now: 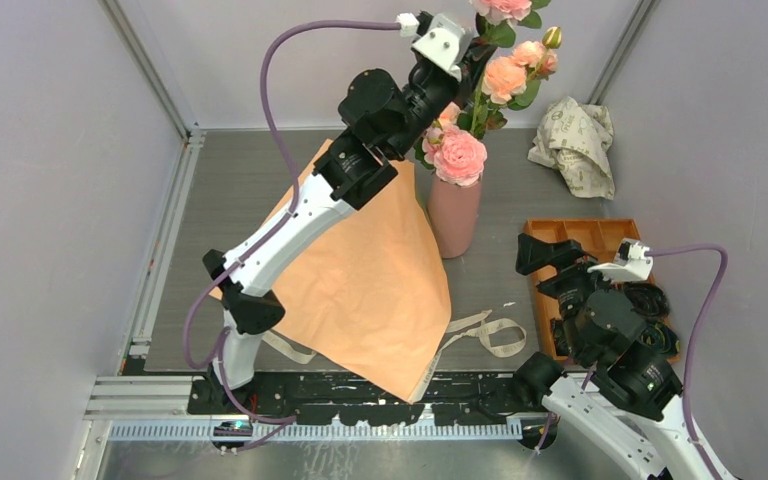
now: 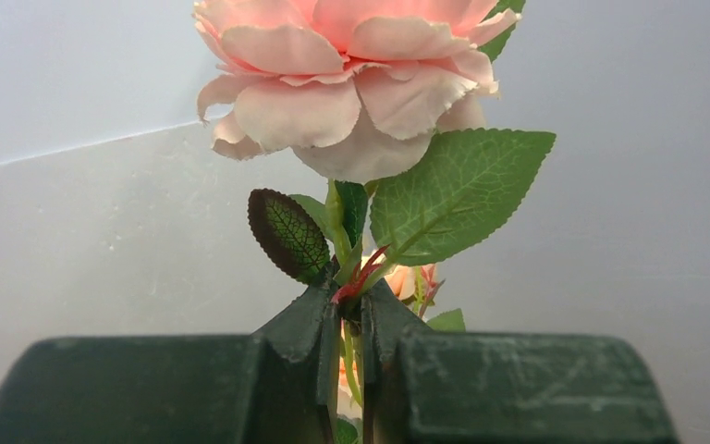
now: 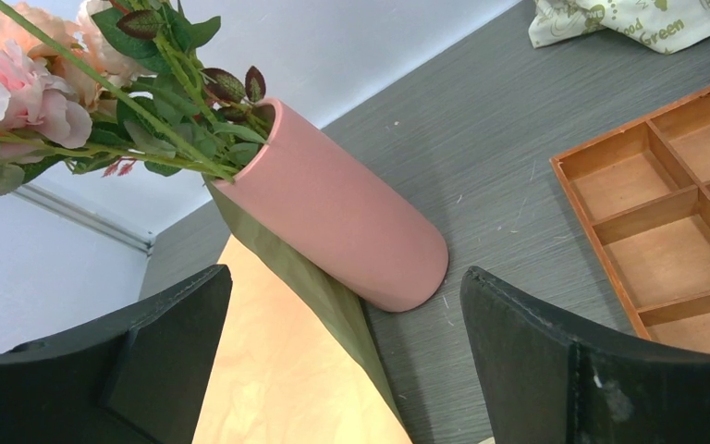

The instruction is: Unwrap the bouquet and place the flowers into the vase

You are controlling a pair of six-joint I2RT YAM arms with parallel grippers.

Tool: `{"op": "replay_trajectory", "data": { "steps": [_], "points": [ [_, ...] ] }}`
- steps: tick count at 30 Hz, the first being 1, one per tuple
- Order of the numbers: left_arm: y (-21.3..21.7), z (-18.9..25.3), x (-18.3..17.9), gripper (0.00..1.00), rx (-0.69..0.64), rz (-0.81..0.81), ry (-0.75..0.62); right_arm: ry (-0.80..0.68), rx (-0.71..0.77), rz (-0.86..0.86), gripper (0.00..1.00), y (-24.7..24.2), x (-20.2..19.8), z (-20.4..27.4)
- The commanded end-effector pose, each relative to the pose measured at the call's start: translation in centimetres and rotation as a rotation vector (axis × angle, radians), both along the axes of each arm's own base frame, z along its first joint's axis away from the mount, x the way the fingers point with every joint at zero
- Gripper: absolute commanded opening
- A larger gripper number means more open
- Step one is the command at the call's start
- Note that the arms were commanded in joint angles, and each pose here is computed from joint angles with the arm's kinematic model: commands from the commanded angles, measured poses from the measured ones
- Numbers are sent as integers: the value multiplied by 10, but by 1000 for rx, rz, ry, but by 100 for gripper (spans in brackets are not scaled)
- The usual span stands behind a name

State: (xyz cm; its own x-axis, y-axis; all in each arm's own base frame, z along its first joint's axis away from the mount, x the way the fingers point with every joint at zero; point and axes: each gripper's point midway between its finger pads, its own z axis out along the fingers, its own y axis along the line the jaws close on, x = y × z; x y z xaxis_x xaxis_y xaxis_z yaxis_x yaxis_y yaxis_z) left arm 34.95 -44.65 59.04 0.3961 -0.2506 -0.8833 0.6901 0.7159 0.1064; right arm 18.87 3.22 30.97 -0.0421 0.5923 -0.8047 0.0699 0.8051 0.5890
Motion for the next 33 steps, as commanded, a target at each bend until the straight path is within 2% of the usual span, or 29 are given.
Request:
{"op": "replay_trajectory", "data": {
  "steps": [1, 9, 13, 19, 25, 33],
  "points": [
    [42, 67, -26, 3, -146, -3, -98, -30, 18, 11, 99, 6, 5, 11],
    [46, 71, -28, 3, -176, -27, -85, -29, 13, 14, 99, 8, 7, 12],
    [43, 58, -19, 3, -158, -23, -55, -28, 15, 10, 99, 7, 6, 11],
    [26, 8, 3, 3, -143, -49, 83, -23, 10, 8, 99, 6, 6, 8],
    [4, -41, 9, 3, -144, -117, 202, -22, 8, 6, 99, 6, 6, 8],
    [-11, -85, 17, 3, -106, -134, 293, -21, 12, 2, 100, 4, 5, 5]
  ]
}}
